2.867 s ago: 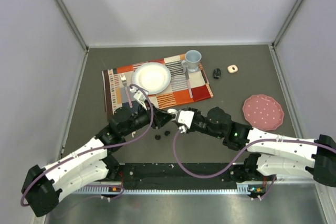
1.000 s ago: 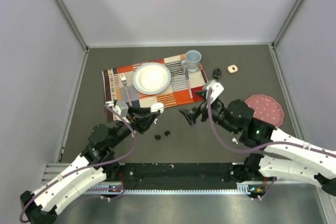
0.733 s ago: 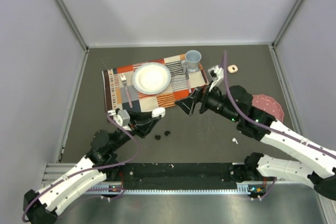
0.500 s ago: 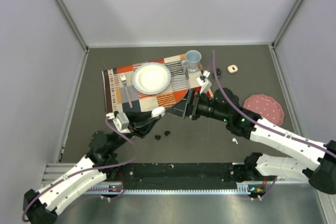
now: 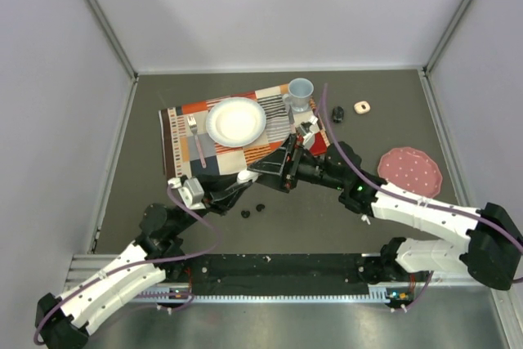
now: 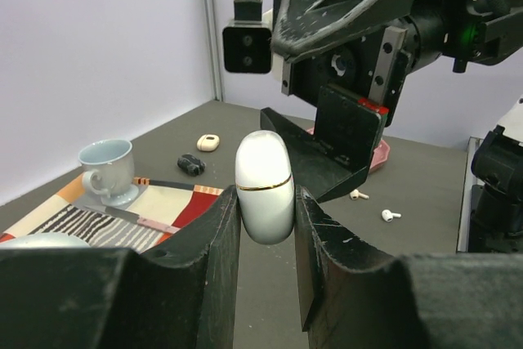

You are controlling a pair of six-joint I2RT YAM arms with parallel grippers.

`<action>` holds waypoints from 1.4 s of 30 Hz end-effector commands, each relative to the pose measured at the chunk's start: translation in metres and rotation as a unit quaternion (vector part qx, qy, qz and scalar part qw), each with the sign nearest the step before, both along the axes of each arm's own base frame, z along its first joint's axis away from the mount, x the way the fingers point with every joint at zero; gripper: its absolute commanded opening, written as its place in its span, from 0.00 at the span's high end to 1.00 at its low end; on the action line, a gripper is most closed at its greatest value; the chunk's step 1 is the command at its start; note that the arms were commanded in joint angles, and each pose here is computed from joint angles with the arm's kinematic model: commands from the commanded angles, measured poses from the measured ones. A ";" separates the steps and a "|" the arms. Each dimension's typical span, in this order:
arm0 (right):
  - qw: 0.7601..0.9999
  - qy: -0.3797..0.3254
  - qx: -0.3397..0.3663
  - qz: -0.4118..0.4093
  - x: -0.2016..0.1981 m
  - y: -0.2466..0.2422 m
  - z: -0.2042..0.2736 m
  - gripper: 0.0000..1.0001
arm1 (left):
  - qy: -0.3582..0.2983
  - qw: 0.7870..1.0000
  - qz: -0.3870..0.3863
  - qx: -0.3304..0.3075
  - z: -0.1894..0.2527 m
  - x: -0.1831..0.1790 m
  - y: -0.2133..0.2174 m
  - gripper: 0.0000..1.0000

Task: Insert the wireless bluetooth earbuds into the charging case
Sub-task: Pass from the left arm to the right

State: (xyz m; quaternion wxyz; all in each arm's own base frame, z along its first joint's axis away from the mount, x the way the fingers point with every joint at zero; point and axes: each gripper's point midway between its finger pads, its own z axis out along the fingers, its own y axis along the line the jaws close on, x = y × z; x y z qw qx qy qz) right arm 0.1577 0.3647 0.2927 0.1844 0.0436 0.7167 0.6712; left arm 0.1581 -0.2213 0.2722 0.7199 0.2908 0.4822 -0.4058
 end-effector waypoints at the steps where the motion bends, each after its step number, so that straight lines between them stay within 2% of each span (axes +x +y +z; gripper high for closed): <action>1: 0.999 0.025 0.035 0.006 0.004 0.008 0.012 0.03 | -0.039 0.999 -0.009 -0.034 0.031 -0.009 0.003 1.00; 6: 0.999 0.038 0.038 -0.001 0.006 0.010 0.008 0.12 | -0.040 0.999 -0.008 -0.035 0.031 -0.008 0.004 1.00; 7: 0.998 0.037 0.042 -0.004 0.007 0.009 0.009 0.17 | -0.041 0.999 -0.008 -0.035 0.031 -0.008 0.004 1.00; 11: 0.998 0.041 0.043 -0.007 0.007 0.009 0.008 0.27 | -0.039 0.999 -0.007 -0.034 0.031 -0.008 0.003 1.00; 22: 0.997 0.054 0.054 0.016 0.002 0.016 0.006 0.36 | -0.031 0.999 -0.011 -0.035 0.028 -0.007 0.002 1.00; 25: 0.996 0.056 0.061 0.021 0.000 0.016 0.007 0.44 | -0.029 0.999 -0.008 -0.035 0.027 -0.006 0.002 1.00; 31: 0.995 0.057 0.070 0.031 -0.003 0.018 0.009 0.52 | -0.024 0.999 -0.004 -0.034 0.027 -0.005 0.003 1.00; 33: 0.995 0.053 0.074 0.032 -0.003 0.017 0.012 0.62 | -0.022 0.999 -0.003 -0.032 0.025 -0.004 0.003 1.00; 42: 0.997 0.040 0.062 0.032 -0.004 0.019 0.009 0.64 | 0.003 1.000 -0.004 -0.029 0.021 -0.001 0.000 0.76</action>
